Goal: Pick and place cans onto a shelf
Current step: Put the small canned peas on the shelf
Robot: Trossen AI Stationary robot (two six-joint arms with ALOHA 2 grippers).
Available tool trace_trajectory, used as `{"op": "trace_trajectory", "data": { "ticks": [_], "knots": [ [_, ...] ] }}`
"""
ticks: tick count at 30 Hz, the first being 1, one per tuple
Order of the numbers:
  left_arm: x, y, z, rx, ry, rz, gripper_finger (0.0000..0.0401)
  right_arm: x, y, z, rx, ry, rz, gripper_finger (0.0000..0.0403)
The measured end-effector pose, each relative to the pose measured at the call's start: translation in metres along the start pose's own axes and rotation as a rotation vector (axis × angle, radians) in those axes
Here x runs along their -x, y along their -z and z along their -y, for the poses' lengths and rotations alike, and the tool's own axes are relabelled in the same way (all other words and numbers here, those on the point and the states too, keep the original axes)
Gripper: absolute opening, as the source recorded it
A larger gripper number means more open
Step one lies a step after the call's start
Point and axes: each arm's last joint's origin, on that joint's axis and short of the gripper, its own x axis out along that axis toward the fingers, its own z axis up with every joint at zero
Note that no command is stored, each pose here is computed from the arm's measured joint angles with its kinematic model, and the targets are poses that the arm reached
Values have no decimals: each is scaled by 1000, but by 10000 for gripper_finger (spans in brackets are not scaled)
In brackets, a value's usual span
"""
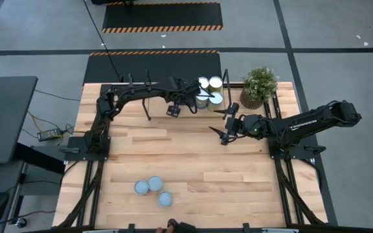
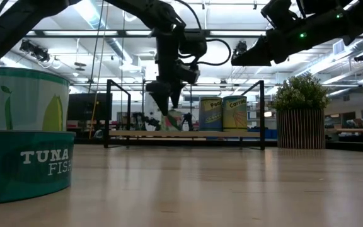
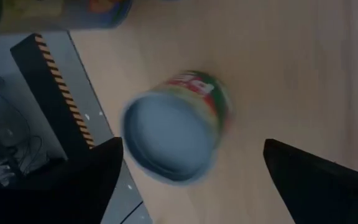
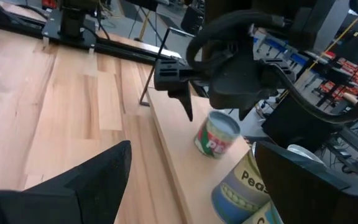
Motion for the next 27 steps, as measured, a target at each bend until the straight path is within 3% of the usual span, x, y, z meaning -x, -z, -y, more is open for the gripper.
{"op": "trace_trajectory", "data": {
  "ticks": [11, 20, 27],
  "knots": [
    [-3, 6, -6, 27, -26, -34, 390, 1, -1, -1, -2, -7, 8, 348],
    [-19, 34, -36, 155, -99, -114, 389, 1, -1, -1, -8, -6, 10, 348],
    [-28, 46, -56, 289, -111, -32, 389, 1, -1, -1, -8, -6, 10, 348]
  ]
}}
